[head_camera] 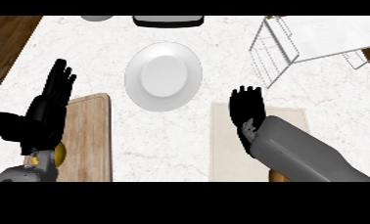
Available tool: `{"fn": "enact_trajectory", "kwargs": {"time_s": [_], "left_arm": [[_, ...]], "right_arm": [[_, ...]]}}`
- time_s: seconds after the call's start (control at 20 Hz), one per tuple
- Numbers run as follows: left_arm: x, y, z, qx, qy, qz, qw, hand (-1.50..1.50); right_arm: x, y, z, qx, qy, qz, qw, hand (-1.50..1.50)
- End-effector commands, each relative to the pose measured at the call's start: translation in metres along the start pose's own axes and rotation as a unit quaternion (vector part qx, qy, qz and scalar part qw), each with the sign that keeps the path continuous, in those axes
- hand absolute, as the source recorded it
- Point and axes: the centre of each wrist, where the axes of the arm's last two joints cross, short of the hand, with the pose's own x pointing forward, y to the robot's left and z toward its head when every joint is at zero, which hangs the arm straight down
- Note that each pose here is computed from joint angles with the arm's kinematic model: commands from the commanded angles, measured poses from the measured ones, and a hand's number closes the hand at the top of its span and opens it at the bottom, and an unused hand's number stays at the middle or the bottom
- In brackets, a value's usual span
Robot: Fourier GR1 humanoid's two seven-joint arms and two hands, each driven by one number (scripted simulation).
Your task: Pick the sweet potato from the placemat and place it in the tiered shelf
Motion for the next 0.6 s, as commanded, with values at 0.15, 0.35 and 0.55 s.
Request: {"fn": "enact_trajectory", "kwargs": {"time_s": [0.15, 0.35, 0.55], "left_arm": [[0.016, 0.001, -0.009, -0.005, -0.008, -0.001, 1.0, 0.0], [-0.015, 0.01, -0.002, -0.001, 0.0, -0.002, 1.0, 0.0], [0.019, -0.005, -0.018, 0.003, -0.005, -0.002, 1.0, 0.0]], "right_arm": [[0.011, 0.04, -0.005, -0.001, 0.039, 0.011, 0.999, -1.5], [-0.007, 0.023, -0.011, 0.011, 0.046, 0.005, 0.999, -1.5], [0.002, 0.034, -0.015, 0.035, 0.058, 0.004, 0.998, -1.5]]}}
